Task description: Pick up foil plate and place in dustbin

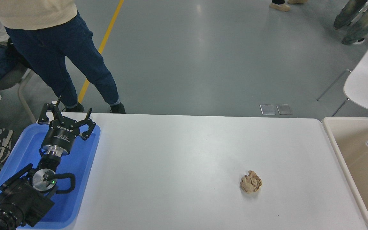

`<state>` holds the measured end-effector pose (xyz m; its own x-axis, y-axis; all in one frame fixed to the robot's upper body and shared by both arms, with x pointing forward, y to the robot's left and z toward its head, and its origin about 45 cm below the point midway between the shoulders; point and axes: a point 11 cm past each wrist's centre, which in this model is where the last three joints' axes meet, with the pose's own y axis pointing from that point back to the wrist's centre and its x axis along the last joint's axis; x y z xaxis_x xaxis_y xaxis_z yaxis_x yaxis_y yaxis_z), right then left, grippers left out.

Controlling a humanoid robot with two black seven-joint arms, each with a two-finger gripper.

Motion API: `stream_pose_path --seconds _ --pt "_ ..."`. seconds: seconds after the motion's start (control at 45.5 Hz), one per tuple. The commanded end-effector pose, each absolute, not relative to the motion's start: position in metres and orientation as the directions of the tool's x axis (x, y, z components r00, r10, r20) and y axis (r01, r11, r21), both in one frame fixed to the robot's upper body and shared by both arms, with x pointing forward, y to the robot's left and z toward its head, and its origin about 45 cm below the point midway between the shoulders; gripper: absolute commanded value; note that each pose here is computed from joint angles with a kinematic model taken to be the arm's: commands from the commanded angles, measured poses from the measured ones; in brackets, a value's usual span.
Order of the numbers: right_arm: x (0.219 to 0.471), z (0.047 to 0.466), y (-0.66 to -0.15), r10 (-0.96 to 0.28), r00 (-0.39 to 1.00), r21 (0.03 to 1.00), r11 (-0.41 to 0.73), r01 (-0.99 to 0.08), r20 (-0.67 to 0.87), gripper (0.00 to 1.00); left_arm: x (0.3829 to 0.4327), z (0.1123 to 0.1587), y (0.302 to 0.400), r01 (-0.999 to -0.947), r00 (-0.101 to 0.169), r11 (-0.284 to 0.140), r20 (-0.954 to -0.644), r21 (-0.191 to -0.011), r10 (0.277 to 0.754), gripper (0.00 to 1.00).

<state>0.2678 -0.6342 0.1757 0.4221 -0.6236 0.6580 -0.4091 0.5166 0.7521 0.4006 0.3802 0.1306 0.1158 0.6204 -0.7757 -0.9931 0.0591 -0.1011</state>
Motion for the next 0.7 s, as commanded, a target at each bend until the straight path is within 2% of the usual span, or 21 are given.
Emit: stream_pose_path --seconds 0.0,0.264,0.615,0.637,0.659,0.681 --pt "0.256 0.146 -0.649 -0.577 0.354 0.676 0.598 -0.432 0.736 0.00 0.4006 0.1307 0.3804 -0.9931 0.116 0.058 -0.776 -0.102 0.620 1.00" --pt "0.245 0.121 -0.651 -0.512 0.301 0.594 0.687 -0.418 0.805 0.00 0.4006 0.1307 0.3804 -0.9931 0.116 0.058 -0.776 -0.102 0.620 1.00" --pt "0.241 0.109 -0.646 -0.511 0.288 0.586 0.695 -0.417 0.810 0.00 0.4006 0.1306 0.3803 -0.9931 0.116 0.059 -0.776 -0.101 0.620 1.00" --pt "0.241 0.114 -0.650 -0.491 0.274 0.562 0.711 -0.423 0.827 0.43 0.4006 0.1306 0.3803 -0.9931 0.116 0.059 -0.776 -0.101 0.620 1.00" --pt "0.242 0.118 -0.653 -0.477 0.264 0.545 0.721 -0.428 0.838 0.67 0.4006 0.1306 0.3803 -0.9931 0.116 0.059 -0.776 -0.101 0.620 1.00" --pt "0.243 0.119 -0.653 -0.464 0.255 0.529 0.730 -0.433 0.848 0.83 0.4007 0.1307 0.3805 -0.9931 0.116 0.058 -0.776 -0.102 0.620 1.00"
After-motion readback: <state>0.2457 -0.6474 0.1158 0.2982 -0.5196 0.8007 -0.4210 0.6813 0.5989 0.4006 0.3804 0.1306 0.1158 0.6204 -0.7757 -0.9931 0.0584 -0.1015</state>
